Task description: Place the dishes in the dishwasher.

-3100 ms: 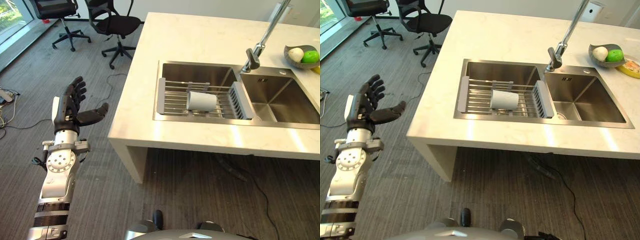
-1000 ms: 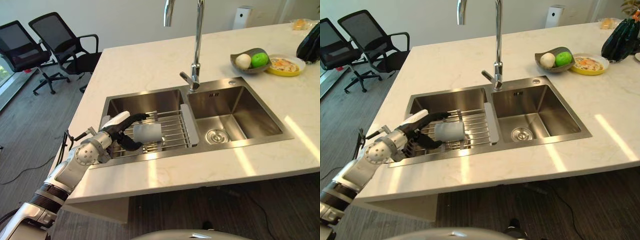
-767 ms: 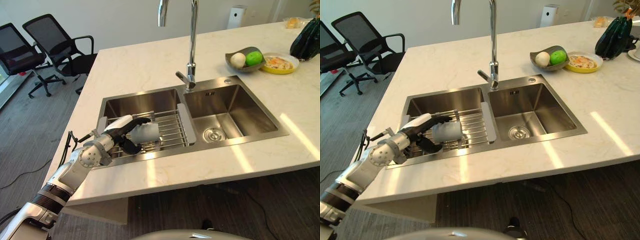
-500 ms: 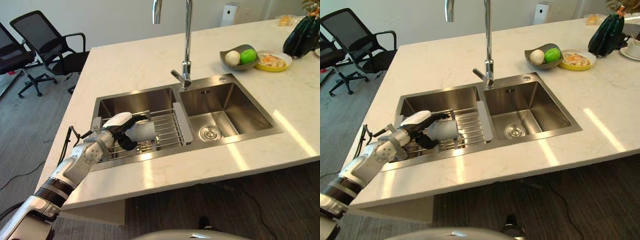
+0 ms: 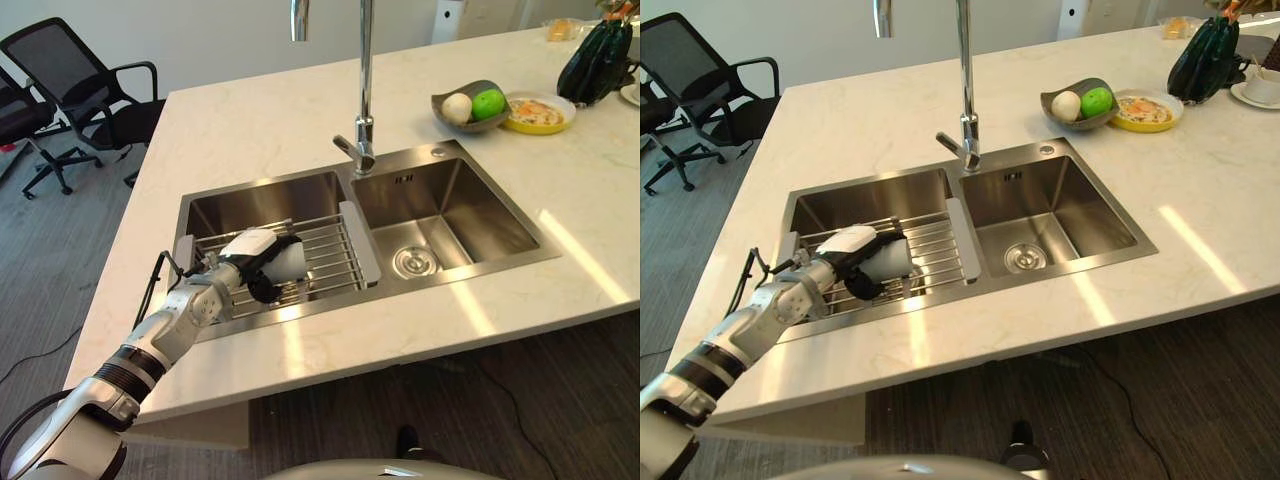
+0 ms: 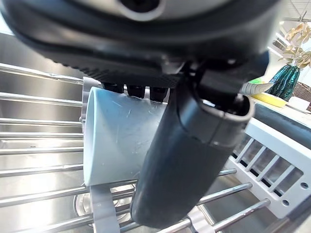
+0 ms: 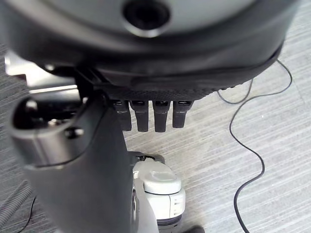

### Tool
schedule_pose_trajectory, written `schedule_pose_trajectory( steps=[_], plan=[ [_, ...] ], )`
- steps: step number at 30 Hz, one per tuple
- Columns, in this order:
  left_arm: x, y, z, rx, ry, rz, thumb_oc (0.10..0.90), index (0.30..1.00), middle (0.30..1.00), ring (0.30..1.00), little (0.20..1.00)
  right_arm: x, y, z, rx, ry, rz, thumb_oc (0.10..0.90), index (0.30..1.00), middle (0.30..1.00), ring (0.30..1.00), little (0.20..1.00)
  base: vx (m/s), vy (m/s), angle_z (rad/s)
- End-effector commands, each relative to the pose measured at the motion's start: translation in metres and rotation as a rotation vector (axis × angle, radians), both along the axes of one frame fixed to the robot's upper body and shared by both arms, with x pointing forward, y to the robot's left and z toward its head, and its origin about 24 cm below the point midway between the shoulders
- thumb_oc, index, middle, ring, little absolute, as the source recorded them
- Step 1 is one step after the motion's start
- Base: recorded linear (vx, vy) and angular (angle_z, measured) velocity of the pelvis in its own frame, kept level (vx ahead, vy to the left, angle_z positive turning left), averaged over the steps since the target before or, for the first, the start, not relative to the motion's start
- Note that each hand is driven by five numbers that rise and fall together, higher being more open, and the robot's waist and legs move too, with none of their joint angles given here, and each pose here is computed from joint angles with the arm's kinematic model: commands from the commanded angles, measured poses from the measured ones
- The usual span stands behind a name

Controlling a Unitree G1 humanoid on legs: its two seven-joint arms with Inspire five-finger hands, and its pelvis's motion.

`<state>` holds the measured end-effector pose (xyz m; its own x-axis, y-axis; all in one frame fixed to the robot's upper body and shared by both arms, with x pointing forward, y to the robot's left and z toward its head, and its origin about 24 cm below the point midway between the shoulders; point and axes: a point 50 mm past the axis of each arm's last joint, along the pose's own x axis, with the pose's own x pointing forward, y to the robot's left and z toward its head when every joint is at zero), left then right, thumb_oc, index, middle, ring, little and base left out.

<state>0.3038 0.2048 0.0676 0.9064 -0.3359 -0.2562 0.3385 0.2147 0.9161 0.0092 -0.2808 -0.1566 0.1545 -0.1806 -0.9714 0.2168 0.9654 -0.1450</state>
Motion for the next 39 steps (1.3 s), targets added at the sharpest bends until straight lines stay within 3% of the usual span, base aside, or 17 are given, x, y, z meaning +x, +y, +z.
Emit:
schedule_pose_trajectory(
  steps=[1,3,4,5,6,15,19,26,28,32,34,36,37,39],
  plan=[
    [0.037,0.004,0.06,0.075,-0.195,0.014,0.8,0.9,0.9,0.9,0.9,0.006,0.001,-0.001,0.0,0.0,0.011,0.8,0.9,0.9,0.9,0.9,0.0,0.003,-0.06],
    [0.039,0.005,0.059,0.108,-0.176,0.019,0.8,0.9,0.9,0.9,0.9,0.006,0.001,-0.001,0.003,0.003,0.01,0.8,0.9,0.9,0.9,0.9,0.0,0.008,-0.08],
    [0.04,0.005,0.058,0.12,-0.17,0.017,0.751,0.827,0.827,0.827,0.827,0.006,0.0,-0.001,0.001,0.006,0.011,0.8,0.9,0.9,0.9,0.9,0.0,0.009,-0.06],
    [0.04,0.005,0.058,0.141,-0.16,0.012,0.453,0.38,0.38,0.38,0.38,0.005,0.0,0.0,0.001,0.009,0.011,0.8,0.9,0.9,0.9,0.9,0.0,0.004,-0.04],
    [0.041,0.003,0.059,0.158,-0.159,-0.002,0.4,0.3,0.3,0.3,0.3,0.005,-0.001,0.0,0.0,0.013,0.012,0.8,0.9,0.9,0.9,0.9,0.0,0.0,0.0],
    [0.043,-0.007,0.063,0.274,-0.18,-0.088,0.4,0.3,0.3,0.3,0.3,0.01,-0.002,0.001,-0.012,-0.001,0.032,0.8,0.9,0.9,0.9,0.9,0.0,0.0,0.0],
    [0.031,-0.013,0.085,0.156,-0.362,-0.131,0.4,0.3,0.3,0.3,0.3,0.013,0.006,-0.001,0.001,-0.04,0.042,0.8,0.9,0.9,0.9,0.9,0.02,-0.041,0.04],
    [0.008,0.013,0.102,0.059,-0.556,-0.036,0.4,0.3,0.3,0.3,0.3,0.01,0.018,-0.005,0.02,-0.043,0.046,0.8,0.9,0.9,0.9,0.9,0.02,-0.06,0.09],
    [-0.015,0.033,0.109,-0.094,-0.67,0.085,0.4,0.3,0.3,0.3,0.3,0.008,0.022,-0.007,0.024,-0.029,0.053,0.8,0.9,0.9,0.9,0.9,0.0,-0.114,0.13],
    [-0.035,0.051,0.119,-0.196,-0.771,0.18,0.4,0.3,0.3,0.3,0.3,0.011,0.019,-0.006,0.01,-0.019,0.101,0.8,0.9,0.9,0.9,0.9,-0.06,-0.124,0.42],
    [-0.056,0.059,0.131,-0.388,-0.894,0.213,0.4,0.3,0.3,0.3,0.3,0.016,0.014,-0.005,-0.019,-0.011,0.148,0.8,0.9,0.9,0.9,0.9,-0.04,-0.181,1.23],
    [-0.059,0.06,0.131,-0.391,-0.893,0.218,0.4,0.3,0.3,0.3,0.3,0.016,0.013,-0.004,-0.022,-0.011,0.153,0.8,0.9,0.9,0.9,0.9,-0.02,-0.069,0.79],
    [-0.064,0.064,0.136,-0.548,-0.973,0.264,0.4,0.3,0.3,0.3,0.3,0.02,0.009,-0.003,-0.05,0.001,0.186,0.8,0.9,0.9,0.9,0.9,-0.06,-0.07,1.29],
    [-0.066,0.066,0.138,-0.622,-1.007,0.29,0.4,0.3,0.3,0.3,0.3,0.022,0.007,-0.003,-0.066,-0.002,0.189,0.8,0.9,0.9,0.9,0.9,-0.07,-0.059,1.58]
  ],
)
